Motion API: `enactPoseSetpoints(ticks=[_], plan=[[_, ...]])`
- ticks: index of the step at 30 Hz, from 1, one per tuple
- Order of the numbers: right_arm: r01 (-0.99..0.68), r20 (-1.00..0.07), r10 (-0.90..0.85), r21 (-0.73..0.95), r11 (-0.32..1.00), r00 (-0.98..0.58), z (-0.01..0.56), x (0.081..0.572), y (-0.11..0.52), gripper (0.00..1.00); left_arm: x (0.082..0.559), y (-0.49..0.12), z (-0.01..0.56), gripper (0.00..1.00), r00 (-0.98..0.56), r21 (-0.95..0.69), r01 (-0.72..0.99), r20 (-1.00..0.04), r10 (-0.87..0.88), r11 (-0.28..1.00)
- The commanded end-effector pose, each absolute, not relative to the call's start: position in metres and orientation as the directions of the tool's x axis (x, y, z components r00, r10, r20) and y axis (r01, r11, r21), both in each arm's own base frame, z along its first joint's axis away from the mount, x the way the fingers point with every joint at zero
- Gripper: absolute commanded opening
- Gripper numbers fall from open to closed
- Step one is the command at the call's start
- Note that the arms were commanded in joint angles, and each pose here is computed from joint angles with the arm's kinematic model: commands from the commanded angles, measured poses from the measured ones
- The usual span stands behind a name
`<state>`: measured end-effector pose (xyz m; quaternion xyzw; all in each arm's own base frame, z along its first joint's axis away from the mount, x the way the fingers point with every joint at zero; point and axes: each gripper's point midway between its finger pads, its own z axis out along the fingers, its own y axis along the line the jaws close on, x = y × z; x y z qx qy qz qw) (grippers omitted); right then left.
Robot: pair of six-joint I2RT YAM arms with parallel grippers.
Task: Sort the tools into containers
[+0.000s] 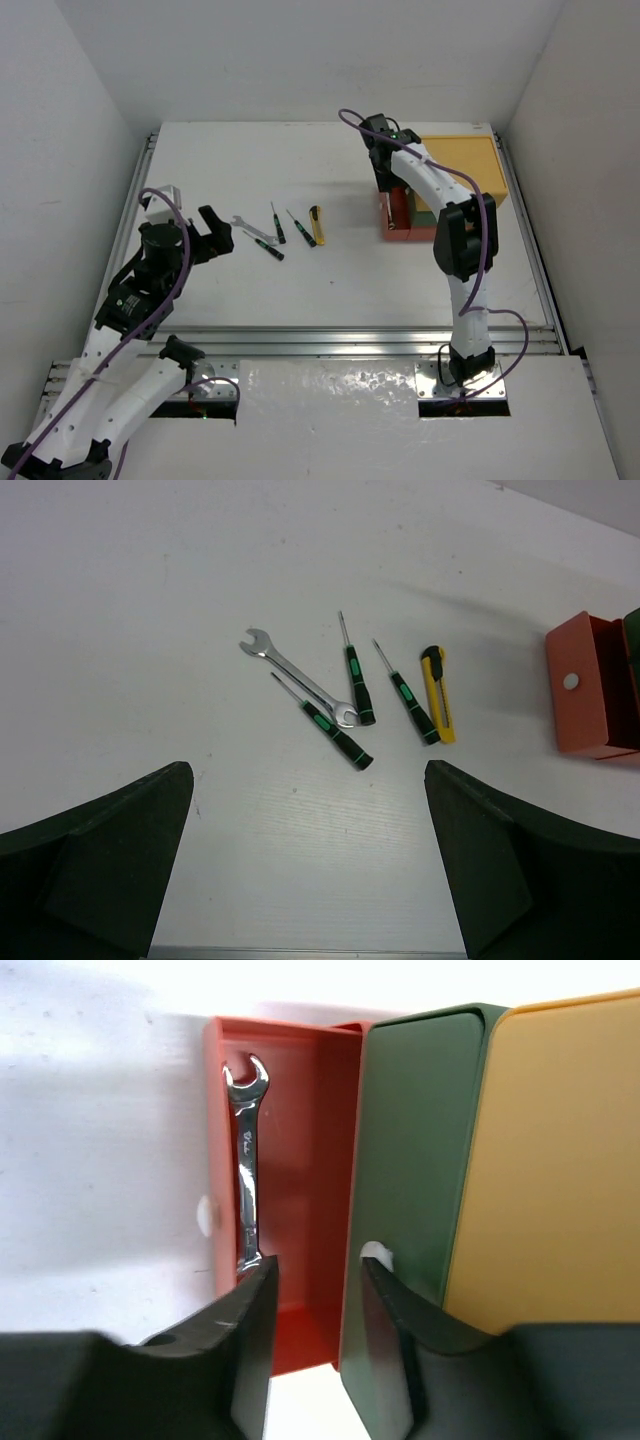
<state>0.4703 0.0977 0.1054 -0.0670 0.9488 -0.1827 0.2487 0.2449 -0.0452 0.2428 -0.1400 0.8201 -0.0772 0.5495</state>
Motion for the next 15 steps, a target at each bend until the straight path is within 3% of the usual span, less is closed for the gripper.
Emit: enactPoseSetpoints(ticks=[1, 5, 10, 15], plan=[[-0.021, -0.487, -0.211, -0.368, 0.930, -0.847, 0.122, 0.475, 0.096, 0.41, 0.251, -0.046, 0.254, 1.00, -0.321, -0.287, -0.137, -0.892, -0.317, 0.948], [-0.048, -0.500, -0.200, -0.300, 0.953, -0.843, 0.133, 0.468, 0.111, 0.46, 0.255, -0.045, 0.252, 1.00, -0.339, -0.280, -0.167, -0.884, -0.322, 0.945], [-0.183, -0.575, -0.243, -0.161, 0.970, -0.781, 0.170, 0.440, 0.166, 0.65, 0.278, -0.055, 0.231, 1.00, -0.394, -0.370, -0.332, -0.782, -0.484, 0.868], [-0.318, -0.658, -0.269, -0.048, 0.947, -0.704, 0.216, 0.383, 0.211, 0.69, 0.328, -0.061, 0.205, 1.00, -0.361, -0.369, -0.552, -0.703, -0.613, 0.747]])
